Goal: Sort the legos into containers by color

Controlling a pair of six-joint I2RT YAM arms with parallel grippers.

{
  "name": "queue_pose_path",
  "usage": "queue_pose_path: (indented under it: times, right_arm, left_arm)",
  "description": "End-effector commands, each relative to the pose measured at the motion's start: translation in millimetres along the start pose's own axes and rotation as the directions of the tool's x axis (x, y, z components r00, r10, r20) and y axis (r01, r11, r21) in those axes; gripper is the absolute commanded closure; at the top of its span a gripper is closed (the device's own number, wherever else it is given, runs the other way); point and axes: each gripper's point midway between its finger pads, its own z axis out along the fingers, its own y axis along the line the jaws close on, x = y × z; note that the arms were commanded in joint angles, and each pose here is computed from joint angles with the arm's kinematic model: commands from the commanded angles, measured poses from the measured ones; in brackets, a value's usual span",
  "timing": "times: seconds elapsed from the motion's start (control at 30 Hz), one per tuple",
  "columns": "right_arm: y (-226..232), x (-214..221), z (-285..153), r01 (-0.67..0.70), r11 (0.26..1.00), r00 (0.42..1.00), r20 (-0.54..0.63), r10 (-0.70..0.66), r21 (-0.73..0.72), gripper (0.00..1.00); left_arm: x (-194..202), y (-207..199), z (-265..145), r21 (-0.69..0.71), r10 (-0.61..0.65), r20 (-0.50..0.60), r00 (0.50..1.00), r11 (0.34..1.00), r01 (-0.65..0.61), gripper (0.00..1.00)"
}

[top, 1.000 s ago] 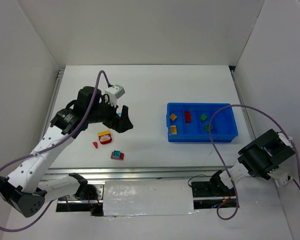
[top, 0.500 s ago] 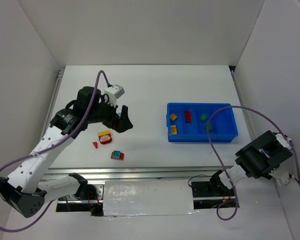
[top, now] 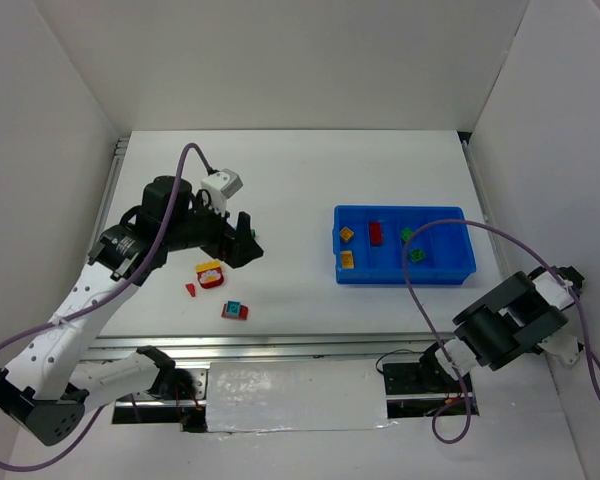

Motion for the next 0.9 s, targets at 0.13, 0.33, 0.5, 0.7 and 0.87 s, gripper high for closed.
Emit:
queue_pose_path:
  times: [0.13, 0.33, 0.5, 0.7, 0.87]
  right_arm:
    - [2.2, 13.7, -15.1, 0.065, 0.995, 0.998, -0.01, -0.065, -0.072, 1.0]
    - [11.4, 15.8, -33.8, 0.079, 0.985, 0.996, -0.022, -0.083, -0.153, 1.0]
    - [15.1, 23.4, -46.7, 0.097, 0.977, 0.993, -0.048, -0.108, -0.19, 1.0]
    - [34.8, 42.0, -86.0, 0.154, 0.935, 0.98, -0.069, -0.185, -0.32, 1.0]
    - [38.1, 51.7, -107.8, 0.18, 0.916, 0.969, -0.093, -0.227, -0.358, 1.0]
  left_arm:
    - [-15.0, -5.6, -8.7, 0.016, 0.04, 0.065, 0.997, 0.999, -0.041, 0.01]
    - [-17.9, -7.7, -11.0, 0.022, 0.042, 0.074, 0.996, 0.999, -0.044, 0.01]
    - [-21.4, -9.6, -15.7, 0.021, 0.047, 0.092, 0.995, 0.999, -0.049, 0.0]
    - [-23.1, -13.7, -18.8, 0.036, 0.046, 0.103, 0.994, 0.998, -0.049, 0.0]
    - [-23.5, -15.8, -19.0, 0.049, 0.044, 0.104, 0.994, 0.998, -0.05, 0.01]
